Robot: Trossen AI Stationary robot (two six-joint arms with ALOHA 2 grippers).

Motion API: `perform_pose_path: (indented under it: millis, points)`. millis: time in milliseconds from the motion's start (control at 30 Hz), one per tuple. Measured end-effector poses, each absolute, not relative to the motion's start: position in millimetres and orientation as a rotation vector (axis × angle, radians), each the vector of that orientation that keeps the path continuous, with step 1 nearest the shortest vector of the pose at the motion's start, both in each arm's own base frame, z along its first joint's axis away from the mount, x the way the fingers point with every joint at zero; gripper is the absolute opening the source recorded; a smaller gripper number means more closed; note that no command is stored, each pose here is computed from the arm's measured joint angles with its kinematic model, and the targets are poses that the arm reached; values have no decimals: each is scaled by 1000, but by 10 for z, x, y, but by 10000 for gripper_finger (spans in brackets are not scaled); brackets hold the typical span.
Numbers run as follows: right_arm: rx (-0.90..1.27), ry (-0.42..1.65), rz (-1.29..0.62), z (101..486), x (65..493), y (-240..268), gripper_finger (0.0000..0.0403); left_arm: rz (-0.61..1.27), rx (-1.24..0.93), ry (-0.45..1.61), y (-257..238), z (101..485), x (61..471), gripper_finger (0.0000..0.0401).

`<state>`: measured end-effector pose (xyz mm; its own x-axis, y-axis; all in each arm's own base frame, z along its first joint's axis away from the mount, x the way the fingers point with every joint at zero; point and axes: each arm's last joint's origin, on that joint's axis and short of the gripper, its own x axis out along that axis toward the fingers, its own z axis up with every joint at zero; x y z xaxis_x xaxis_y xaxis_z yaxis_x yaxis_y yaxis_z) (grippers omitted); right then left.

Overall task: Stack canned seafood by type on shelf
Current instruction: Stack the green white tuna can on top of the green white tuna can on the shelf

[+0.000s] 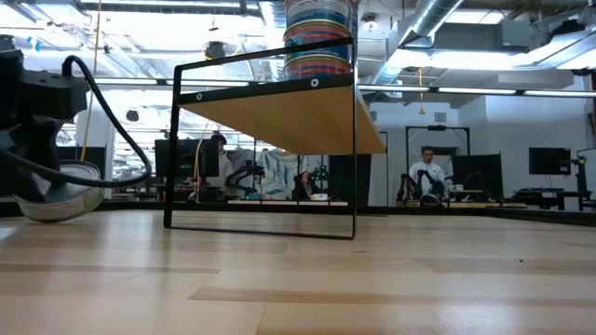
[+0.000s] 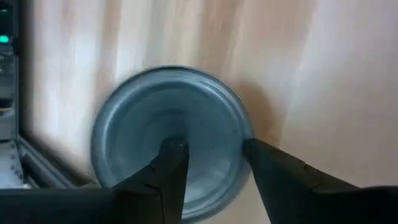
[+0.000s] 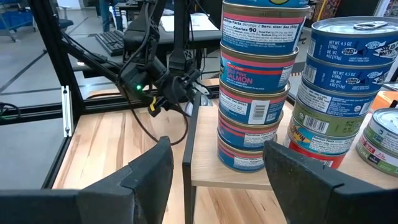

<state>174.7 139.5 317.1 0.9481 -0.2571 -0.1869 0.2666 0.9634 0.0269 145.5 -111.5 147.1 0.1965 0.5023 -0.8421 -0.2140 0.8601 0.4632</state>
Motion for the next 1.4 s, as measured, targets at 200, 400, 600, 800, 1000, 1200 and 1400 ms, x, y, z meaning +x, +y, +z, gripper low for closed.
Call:
perform_pose_path:
  millis: [200,400,600,800,1000,1200,1400]
  points:
    - [49,186,-266,3168,1747,1395,276,329,211,1351,-1252,1424,1451,169]
    - [45,189,-267,3164,1746,1394,276,320,228,1344,-1276,1425,1425,169]
    - [45,189,-267,3164,1746,1394,276,329,210,1353,-1280,1436,1425,169]
    - [45,189,-267,3164,1746,1394,276,310,171,1372,-1335,1522,1465,169]
    - [45,189,-267,3164,1746,1394,276,121,104,1355,-1535,1736,1630,169]
    - [55,184,-267,3153,1749,1395,276,206,71,1387,-1408,1977,1807,169]
    - [43,196,-291,3081,1776,1352,276,18,256,1429,-1292,2010,1918,191]
